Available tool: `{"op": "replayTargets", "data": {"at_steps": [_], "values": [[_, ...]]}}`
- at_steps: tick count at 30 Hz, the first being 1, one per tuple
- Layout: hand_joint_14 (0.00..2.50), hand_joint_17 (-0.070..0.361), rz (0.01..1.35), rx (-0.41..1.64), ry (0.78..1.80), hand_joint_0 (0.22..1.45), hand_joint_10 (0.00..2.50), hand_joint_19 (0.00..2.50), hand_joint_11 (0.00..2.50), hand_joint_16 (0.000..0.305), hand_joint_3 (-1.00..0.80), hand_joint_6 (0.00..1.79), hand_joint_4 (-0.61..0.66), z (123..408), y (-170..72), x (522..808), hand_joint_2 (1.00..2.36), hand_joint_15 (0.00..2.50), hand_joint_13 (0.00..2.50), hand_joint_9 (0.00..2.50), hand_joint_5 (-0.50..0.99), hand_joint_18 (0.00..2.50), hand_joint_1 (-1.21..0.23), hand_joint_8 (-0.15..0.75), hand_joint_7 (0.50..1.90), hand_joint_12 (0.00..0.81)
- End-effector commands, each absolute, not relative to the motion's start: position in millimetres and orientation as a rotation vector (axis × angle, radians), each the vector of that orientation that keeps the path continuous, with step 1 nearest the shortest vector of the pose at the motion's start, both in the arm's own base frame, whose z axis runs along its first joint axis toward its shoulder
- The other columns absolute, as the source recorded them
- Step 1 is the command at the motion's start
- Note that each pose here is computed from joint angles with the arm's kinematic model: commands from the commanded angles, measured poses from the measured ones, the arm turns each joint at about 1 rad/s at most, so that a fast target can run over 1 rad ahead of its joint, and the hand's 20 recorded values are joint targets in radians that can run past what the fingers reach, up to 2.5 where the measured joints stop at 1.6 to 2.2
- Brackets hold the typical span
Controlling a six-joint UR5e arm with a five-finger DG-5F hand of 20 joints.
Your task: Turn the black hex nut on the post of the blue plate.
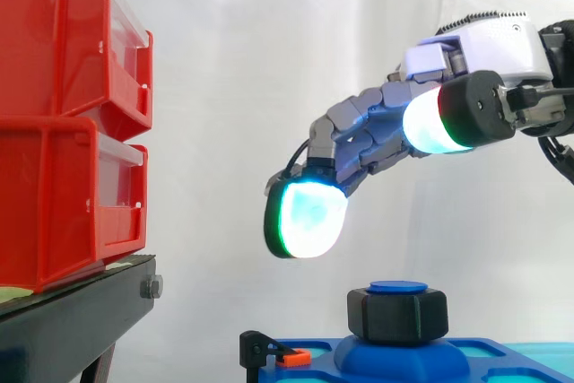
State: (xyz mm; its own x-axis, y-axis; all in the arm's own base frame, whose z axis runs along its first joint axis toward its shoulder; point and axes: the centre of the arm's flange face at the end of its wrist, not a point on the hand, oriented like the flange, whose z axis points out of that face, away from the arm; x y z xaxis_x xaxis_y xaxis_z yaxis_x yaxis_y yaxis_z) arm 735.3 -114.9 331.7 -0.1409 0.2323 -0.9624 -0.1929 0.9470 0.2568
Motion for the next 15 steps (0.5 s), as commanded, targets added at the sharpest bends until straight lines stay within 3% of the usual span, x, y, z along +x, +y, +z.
{"op": "replayTargets", "data": {"at_steps": [1,6,15], "values": [[0.00,0.121,0.346,0.053,1.672,0.49,0.00,0.38,0.00,0.054,-0.50,0.50,0.30,324,-91,739,1.00,0.02,0.26,0.39,-0.16,0.33,-0.25,0.278,0.90,0.356],[0.00,0.121,0.336,0.063,1.710,0.49,0.00,0.38,0.00,0.054,-0.50,0.50,0.31,319,-77,738,1.00,0.02,0.27,0.39,-0.16,0.33,-0.25,0.277,0.91,0.357],[0.00,0.121,0.326,0.079,1.725,0.49,0.00,0.38,0.00,0.054,-0.50,0.50,0.31,313,-73,737,1.00,0.02,0.26,0.40,-0.16,0.33,-0.25,0.278,0.92,0.355]]}}
